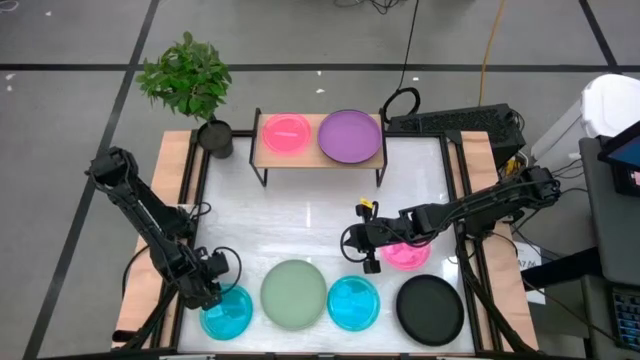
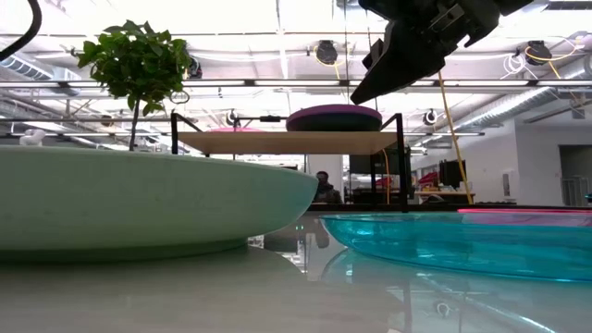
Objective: Place and stack plates onto a shelf
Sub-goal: Stack the left blue plate on top of the pink plate on the shelf
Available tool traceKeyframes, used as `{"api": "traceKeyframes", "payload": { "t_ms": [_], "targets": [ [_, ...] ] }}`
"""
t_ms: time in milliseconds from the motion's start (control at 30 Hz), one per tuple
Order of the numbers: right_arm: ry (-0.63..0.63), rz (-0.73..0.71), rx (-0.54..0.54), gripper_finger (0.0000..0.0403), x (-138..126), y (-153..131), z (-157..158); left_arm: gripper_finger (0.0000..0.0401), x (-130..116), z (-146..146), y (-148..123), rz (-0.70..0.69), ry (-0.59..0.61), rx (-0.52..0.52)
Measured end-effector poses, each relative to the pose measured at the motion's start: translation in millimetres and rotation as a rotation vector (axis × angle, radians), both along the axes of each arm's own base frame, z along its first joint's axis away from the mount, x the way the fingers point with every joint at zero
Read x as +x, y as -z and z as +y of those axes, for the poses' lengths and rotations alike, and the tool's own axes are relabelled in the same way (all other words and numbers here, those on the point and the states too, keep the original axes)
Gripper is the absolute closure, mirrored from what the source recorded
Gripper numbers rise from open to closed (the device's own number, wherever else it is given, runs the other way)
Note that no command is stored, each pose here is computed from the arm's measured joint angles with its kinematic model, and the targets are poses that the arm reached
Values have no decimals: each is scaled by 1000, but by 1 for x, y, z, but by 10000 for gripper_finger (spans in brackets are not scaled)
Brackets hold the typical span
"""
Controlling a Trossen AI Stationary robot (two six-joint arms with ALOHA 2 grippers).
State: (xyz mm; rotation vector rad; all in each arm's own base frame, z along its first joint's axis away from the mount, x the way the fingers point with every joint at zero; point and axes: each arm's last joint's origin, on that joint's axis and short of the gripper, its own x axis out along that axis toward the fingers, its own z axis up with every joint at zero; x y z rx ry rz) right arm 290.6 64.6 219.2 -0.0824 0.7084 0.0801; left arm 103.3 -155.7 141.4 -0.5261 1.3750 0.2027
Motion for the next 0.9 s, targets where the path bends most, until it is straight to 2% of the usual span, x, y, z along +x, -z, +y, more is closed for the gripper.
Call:
{"api": "traceKeyframes", "payload": {
  "t_ms": [233,367,500,767,900],
  "targets": [
    [9,1,10,403,0,0,0,286,0,0,-1,4,2,-13],
    [10,2,11,403,0,0,0,318,0,0,-1,3,2,-10],
    [10,2,11,403,0,0,0,334,0,0,-1,2,2,-9],
    [8,3,9,403,0,0,0,338,3,3,-1,-2,-2,2],
    [8,2,8,403,0,0,0,371,5,5,-1,-11,15,11]
  ]
}}
